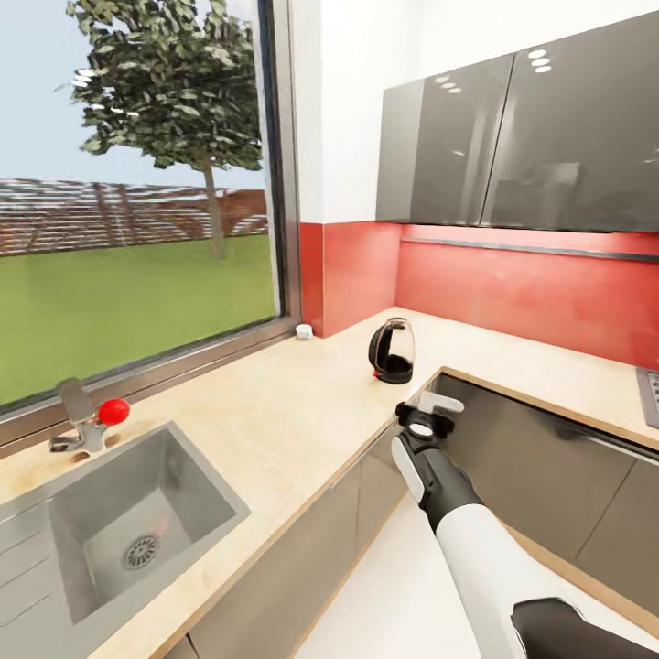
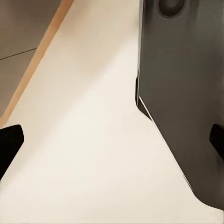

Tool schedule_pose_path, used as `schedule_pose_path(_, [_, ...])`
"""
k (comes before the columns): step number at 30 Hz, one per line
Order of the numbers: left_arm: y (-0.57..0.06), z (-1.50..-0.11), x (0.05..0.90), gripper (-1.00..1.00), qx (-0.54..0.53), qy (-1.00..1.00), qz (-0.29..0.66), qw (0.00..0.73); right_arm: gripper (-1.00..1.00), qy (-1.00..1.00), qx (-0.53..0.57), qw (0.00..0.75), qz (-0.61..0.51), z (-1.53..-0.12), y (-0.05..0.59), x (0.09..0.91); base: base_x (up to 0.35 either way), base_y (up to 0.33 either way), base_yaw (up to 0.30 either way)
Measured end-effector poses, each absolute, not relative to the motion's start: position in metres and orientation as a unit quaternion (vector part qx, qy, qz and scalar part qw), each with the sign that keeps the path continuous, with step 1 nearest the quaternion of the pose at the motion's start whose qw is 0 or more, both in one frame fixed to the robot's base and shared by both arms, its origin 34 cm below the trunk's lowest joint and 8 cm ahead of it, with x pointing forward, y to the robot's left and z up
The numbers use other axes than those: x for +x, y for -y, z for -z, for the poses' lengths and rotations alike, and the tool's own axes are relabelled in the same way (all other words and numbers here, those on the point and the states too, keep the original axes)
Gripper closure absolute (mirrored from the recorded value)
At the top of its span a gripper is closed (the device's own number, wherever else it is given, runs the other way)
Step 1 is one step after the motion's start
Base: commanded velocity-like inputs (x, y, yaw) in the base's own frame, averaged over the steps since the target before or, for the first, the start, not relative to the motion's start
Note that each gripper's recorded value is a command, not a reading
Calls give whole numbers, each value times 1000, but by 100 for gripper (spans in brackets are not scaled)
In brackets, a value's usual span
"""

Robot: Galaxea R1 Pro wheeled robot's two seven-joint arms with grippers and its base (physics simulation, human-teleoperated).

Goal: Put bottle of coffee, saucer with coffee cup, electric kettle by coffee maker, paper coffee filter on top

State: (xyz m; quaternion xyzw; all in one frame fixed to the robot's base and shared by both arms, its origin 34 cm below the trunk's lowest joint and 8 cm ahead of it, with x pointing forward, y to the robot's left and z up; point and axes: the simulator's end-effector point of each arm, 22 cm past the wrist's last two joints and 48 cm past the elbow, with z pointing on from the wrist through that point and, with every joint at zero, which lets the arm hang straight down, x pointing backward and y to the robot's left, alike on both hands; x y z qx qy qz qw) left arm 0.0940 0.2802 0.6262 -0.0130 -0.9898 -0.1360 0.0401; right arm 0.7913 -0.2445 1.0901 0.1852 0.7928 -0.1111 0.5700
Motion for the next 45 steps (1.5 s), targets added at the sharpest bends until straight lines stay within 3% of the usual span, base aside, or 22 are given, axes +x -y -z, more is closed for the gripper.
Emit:
schedule_pose_path(19, [-268,-626,95,-100,-13,991,129,39,-100,-785,161,582,138,-1101,232,790,284,-203,0])
schedule_pose_path(27, [-266,-626,95,-100,-14,991,128,40,-100,-787,154,583,129,-1099,228,792,99,-95,0])
schedule_pose_path(45, [-267,-626,95,-100,-14,991,128,40,-100,-788,153,582,128,-1097,227,792,0,0,259])
